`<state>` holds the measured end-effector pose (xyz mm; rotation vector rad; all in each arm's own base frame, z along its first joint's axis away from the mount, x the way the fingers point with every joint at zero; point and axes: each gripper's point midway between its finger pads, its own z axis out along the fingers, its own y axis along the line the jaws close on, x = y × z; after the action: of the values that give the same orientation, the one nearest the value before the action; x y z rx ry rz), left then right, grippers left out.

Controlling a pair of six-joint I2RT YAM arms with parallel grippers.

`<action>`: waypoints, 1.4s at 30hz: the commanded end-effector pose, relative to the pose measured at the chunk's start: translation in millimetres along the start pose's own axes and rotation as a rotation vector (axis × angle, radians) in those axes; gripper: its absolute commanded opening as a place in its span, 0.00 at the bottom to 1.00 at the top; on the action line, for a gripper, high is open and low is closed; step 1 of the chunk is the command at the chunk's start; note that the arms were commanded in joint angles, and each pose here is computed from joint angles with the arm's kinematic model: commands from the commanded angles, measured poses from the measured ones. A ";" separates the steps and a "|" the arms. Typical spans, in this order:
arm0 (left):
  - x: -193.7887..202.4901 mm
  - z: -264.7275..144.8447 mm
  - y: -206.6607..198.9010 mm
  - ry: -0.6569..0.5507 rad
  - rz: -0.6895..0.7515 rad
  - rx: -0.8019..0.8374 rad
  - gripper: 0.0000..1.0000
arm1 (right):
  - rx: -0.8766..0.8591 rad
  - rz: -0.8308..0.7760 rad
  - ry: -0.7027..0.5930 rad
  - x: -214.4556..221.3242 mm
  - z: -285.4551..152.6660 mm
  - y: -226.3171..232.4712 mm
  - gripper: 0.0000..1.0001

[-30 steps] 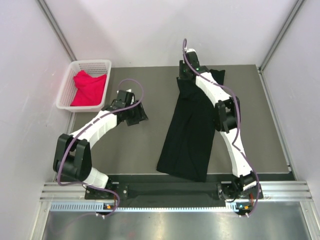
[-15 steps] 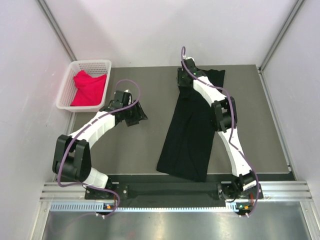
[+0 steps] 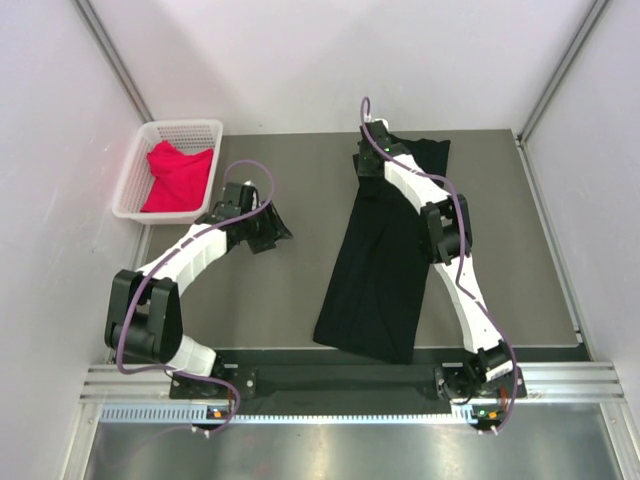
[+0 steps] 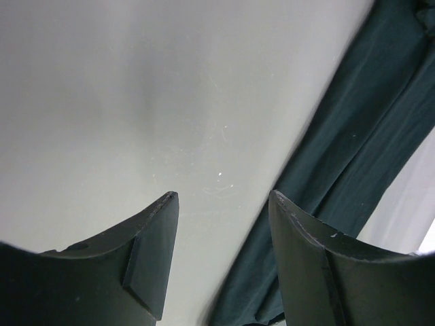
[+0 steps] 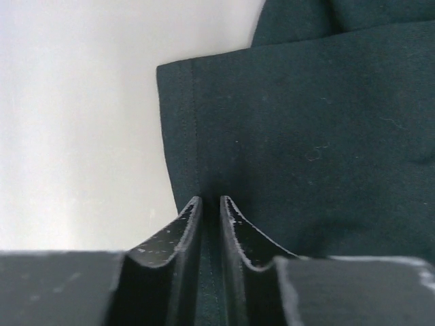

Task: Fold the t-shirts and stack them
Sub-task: Fold the tshirt

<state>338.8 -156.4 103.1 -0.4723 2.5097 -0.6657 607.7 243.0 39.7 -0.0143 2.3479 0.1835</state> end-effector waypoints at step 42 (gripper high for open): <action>-25.3 8.1 -39.5 0.032 0.013 0.111 0.59 | -0.708 0.908 -0.194 -51.9 -83.7 -61.7 0.00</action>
<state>359.2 -176.5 110.9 -0.4519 2.5275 -0.7747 587.6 169.7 56.4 0.7501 2.0277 1.1976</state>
